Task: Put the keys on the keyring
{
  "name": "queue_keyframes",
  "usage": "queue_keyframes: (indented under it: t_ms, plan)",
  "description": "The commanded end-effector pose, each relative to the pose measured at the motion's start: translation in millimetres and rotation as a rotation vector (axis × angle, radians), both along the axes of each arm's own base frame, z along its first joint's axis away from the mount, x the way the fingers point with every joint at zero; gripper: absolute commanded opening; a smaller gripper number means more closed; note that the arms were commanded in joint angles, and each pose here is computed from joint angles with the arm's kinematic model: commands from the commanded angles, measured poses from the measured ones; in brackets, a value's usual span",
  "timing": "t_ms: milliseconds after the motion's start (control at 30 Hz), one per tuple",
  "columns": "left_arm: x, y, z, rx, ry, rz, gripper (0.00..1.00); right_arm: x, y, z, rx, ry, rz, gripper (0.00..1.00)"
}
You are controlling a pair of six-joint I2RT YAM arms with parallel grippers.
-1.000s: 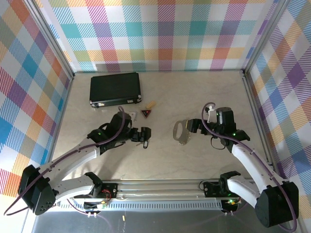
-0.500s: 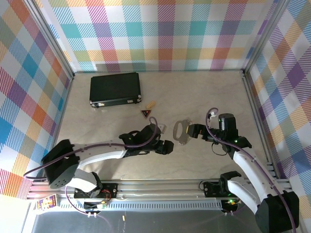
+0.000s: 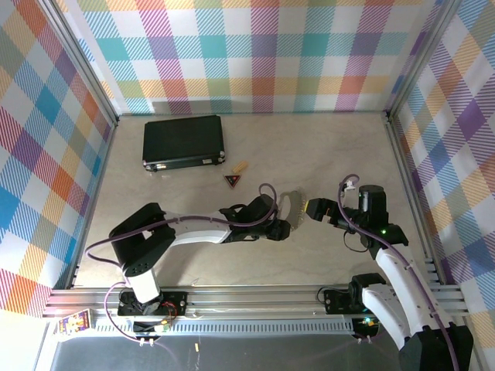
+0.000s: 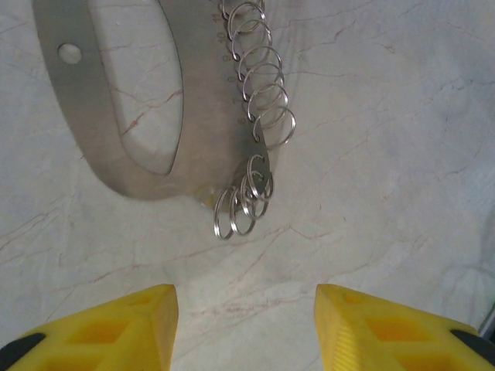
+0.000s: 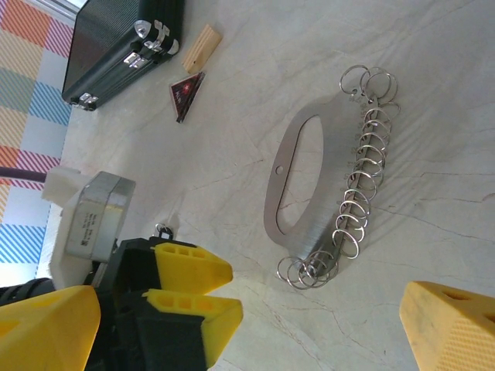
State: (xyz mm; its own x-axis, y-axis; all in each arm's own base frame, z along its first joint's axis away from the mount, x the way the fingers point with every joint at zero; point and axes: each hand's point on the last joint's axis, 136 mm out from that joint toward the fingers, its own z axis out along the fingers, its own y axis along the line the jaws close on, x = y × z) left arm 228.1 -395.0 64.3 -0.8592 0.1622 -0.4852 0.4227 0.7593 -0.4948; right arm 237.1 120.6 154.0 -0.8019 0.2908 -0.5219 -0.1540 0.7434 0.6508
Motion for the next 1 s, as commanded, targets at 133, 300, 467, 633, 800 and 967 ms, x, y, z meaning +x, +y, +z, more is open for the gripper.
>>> queue_keyframes:
  t_ms: [133,300,467,633,800,967]
  plan:
    - [15,-17,-5,-0.032,-0.001,-0.003,0.37,-4,0,-1,0.018,0.013,0.021,0.99]
    - [19,-20,-12,-0.039,0.018,-0.008,0.31,-4,-3,0,0.022,0.009,0.018,0.99]
    - [20,-22,-17,-0.045,0.027,-0.016,0.26,-2,-5,3,0.031,0.003,0.016,0.99]
    - [26,-21,-17,-0.057,0.027,-0.008,0.24,-1,-6,4,0.035,0.002,0.014,0.99]
    - [28,-20,-17,-0.065,0.026,-0.014,0.23,1,-7,5,0.038,-0.003,0.010,0.99]
    - [30,-20,-21,-0.060,0.031,-0.015,0.22,3,-7,8,0.044,-0.008,0.007,0.99]
